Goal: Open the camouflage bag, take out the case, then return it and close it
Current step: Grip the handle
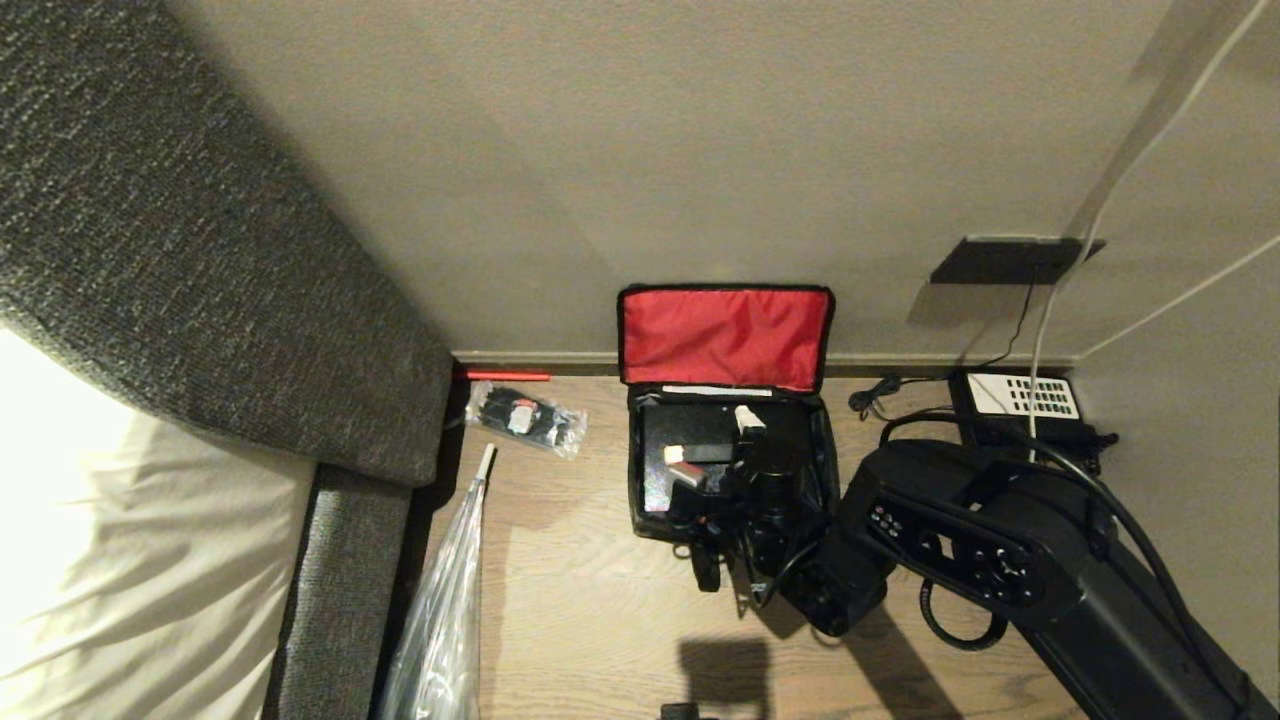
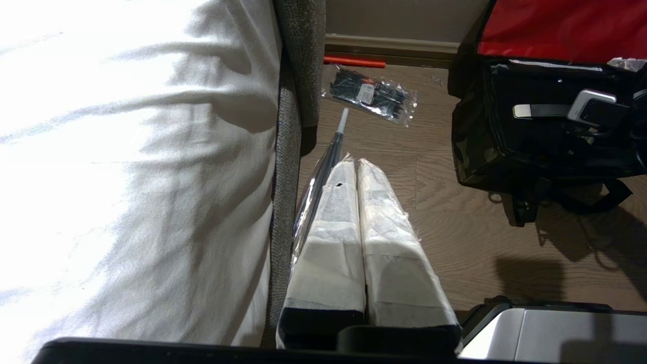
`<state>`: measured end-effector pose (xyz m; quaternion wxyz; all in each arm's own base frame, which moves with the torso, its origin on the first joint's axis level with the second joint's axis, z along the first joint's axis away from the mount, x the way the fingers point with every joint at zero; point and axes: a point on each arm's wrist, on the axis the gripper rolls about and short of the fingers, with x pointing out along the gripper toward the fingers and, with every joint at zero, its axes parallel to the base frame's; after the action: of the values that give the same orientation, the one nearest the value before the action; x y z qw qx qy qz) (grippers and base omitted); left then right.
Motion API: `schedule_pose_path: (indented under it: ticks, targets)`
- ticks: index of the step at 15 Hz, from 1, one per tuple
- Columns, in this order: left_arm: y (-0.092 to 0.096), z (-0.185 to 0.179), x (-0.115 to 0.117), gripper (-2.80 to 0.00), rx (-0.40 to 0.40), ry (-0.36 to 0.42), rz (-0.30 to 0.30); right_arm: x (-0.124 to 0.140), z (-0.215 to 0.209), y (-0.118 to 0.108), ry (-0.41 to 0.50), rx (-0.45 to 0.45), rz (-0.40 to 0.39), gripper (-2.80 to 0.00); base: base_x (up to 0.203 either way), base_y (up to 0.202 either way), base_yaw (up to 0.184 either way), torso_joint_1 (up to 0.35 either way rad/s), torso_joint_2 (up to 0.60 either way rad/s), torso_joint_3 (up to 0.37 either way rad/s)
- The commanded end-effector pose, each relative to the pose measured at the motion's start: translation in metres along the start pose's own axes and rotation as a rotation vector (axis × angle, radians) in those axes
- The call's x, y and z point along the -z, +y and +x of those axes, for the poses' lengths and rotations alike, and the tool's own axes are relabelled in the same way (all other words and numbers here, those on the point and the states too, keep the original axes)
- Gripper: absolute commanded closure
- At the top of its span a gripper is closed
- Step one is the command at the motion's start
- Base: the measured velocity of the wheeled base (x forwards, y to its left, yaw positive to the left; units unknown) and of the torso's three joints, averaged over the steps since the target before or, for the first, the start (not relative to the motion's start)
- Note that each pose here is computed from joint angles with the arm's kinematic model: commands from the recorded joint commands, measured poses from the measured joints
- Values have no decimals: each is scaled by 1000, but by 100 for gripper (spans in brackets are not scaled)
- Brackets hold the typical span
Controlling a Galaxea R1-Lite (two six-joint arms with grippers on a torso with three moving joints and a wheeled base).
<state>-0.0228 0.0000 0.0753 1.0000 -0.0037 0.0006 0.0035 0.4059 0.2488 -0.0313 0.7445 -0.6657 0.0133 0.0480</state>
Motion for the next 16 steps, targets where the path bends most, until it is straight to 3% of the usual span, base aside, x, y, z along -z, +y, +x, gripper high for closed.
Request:
schedule_pose_path:
  ticks: [1,7,16]
  targets:
    - [0,0,0,0,-1,0,0,-1,-3,-18,3,14,-1,-280,0,0,0,0,0,0]
    - [0,0,0,0,-1,0,-3,-2,-3,-20,8,1,0,-280,0,0,0,0,0,0]
    - [0,0,1,0,4,5,38,-2,-3,-20,16,3,1,-280,0,0,0,0,0,0]
